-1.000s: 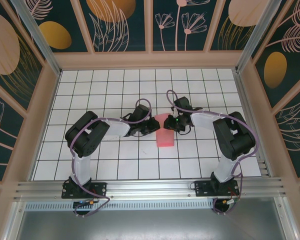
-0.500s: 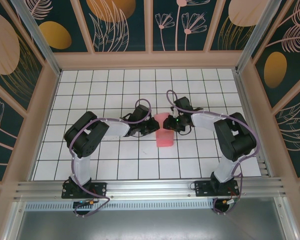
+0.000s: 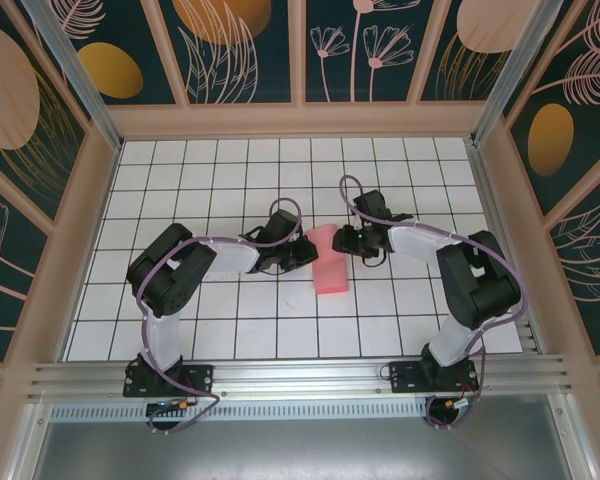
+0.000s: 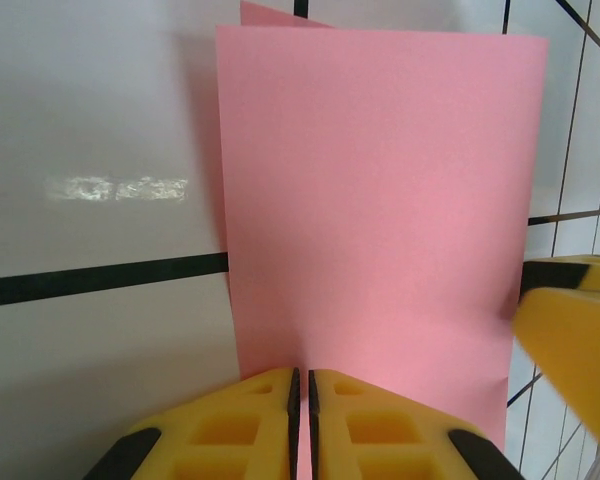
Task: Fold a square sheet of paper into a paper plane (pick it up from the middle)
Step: Fold the square sheet of paper in half at the center of the table.
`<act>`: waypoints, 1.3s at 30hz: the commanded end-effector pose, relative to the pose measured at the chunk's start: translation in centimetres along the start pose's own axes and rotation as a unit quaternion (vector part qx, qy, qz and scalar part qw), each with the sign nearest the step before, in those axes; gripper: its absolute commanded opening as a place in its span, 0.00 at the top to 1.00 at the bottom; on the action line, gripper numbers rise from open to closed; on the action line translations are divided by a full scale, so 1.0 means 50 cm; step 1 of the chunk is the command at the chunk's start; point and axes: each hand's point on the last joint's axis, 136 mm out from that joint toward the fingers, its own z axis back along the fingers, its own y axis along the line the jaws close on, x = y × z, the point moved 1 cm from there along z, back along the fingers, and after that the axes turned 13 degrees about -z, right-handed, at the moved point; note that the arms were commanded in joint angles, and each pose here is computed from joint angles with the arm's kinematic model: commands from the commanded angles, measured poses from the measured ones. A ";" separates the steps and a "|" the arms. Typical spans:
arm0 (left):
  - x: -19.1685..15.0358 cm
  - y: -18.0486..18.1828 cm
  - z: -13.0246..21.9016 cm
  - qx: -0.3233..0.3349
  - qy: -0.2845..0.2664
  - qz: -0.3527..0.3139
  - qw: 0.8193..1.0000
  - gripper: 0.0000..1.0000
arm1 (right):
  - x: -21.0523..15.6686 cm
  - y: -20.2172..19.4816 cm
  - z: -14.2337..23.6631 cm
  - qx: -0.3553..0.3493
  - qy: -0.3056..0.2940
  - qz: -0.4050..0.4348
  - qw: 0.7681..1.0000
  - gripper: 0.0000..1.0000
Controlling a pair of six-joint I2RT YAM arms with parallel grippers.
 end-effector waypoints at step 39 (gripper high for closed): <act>0.074 -0.040 0.071 0.004 -0.093 -0.008 0.996 0.74 | -0.053 -0.104 -0.073 -0.110 0.011 -0.056 0.992 0.68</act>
